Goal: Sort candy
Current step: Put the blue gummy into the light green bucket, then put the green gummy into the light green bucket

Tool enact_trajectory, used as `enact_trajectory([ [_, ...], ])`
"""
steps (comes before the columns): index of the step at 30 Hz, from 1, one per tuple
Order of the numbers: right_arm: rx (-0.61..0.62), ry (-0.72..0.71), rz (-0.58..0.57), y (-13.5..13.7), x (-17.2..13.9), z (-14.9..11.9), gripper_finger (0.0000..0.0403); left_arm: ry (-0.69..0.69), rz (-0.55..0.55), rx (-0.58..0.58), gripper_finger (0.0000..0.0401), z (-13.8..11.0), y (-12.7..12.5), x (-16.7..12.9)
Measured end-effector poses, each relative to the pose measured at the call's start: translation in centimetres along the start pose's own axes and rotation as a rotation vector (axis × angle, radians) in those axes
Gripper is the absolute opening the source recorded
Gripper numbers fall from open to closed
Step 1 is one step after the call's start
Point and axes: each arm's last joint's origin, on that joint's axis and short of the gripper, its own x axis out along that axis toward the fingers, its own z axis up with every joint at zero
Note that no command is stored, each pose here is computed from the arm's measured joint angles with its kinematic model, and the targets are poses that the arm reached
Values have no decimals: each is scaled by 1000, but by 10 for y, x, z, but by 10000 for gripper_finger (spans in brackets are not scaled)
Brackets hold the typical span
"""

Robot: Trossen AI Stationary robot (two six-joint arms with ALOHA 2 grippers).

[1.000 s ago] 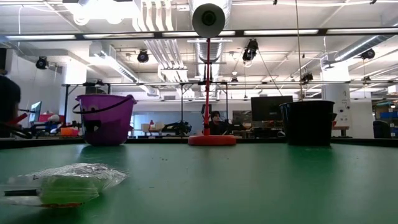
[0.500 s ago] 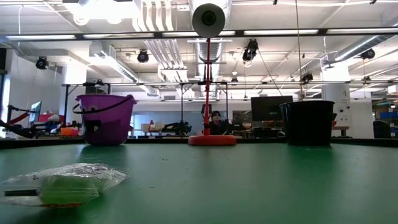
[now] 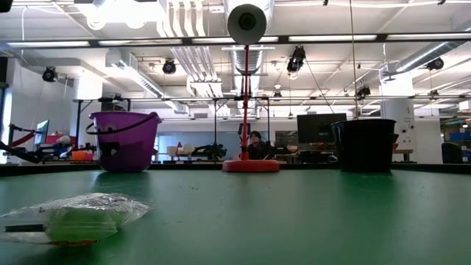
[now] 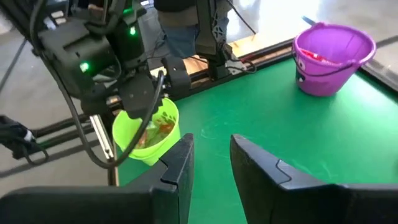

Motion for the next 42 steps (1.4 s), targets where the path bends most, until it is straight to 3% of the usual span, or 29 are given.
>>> enact_trajectory([
  [9, 97, 67, 16, 4, 10, -10, 114, -14, -15, -8, 66, 2, -3, -9],
  [17, 122, 199, -12, 15, 31, -41, 123, -84, -52, 21, 118, 5, -14, -37],
  [25, 206, 270, -110, 24, 81, -80, 123, -253, -72, 115, 123, 0, -31, -81],
  [33, 243, 314, -131, 19, 138, -105, 123, -351, -84, 160, 123, -5, -36, -113],
  [42, 378, 407, -122, 14, 149, -112, 156, -337, -78, 160, 123, -10, -37, -114],
])
